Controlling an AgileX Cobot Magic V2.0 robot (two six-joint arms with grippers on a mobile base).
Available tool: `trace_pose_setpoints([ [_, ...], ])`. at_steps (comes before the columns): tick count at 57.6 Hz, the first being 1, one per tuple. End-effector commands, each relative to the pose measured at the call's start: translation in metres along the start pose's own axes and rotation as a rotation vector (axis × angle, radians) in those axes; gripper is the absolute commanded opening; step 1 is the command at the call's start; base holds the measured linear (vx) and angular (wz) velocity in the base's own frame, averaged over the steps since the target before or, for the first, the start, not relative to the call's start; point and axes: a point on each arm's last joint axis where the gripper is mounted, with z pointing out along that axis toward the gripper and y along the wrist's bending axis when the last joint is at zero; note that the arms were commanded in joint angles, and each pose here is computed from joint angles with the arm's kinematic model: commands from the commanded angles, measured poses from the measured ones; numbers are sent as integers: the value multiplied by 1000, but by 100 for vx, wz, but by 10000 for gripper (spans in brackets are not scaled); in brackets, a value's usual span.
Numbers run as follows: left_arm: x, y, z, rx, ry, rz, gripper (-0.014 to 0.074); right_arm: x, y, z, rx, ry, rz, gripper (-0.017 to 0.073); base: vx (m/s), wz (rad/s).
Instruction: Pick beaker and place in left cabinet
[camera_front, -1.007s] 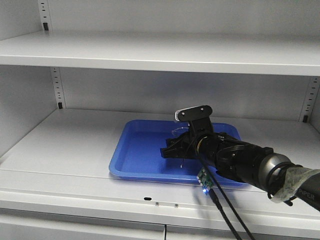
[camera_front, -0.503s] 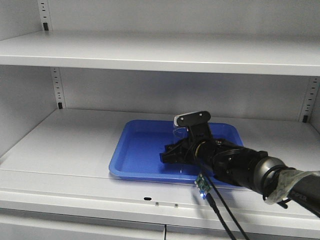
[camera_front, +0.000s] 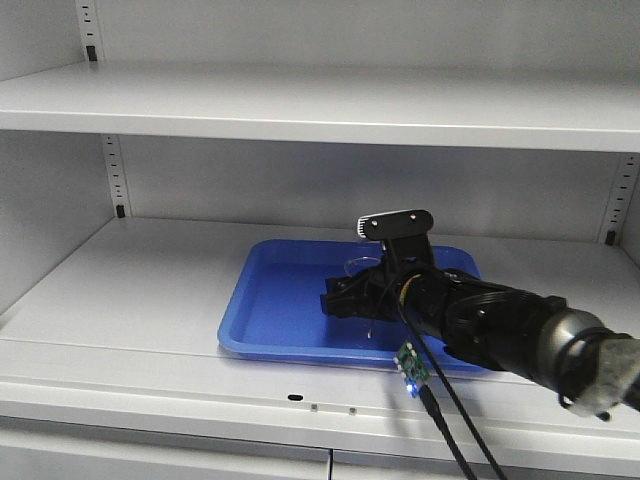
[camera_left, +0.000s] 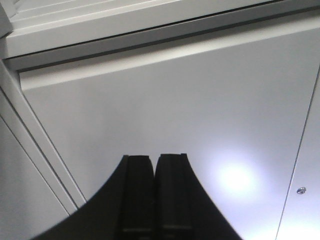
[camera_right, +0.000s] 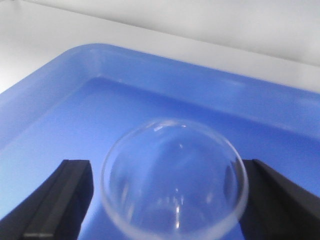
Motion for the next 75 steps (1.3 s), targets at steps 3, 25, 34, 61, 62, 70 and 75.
trace_pose_setpoints([
  [3, -14, 1, -3, -9, -109, -4, -6, -25, 4, -40, -39, -76, -10, 595, 0, 0],
  [25, -14, 1, -3, -9, -109, -4, -6, -31, 10, -79, -59, -105, -74, 592, 0, 0],
  [34, -14, 1, -3, -9, -109, -4, -6, -29, 18, -115, -76, -122, -75, 592, 0, 0],
  [61, -14, 1, -3, -9, -109, -4, -6, -22, 16, -192, -77, -195, -79, 592, 0, 0],
  [62, -14, 1, -3, -9, -109, -4, -6, -22, 16, -192, -77, -195, -79, 592, 0, 0],
  [70, -14, 1, -3, -9, -109, -4, -6, -22, 16, -192, -77, -195, -79, 592, 0, 0],
  [75, -14, 1, -3, -9, -109, -4, -6, -22, 16, -192, -77, -195, -79, 592, 0, 0],
])
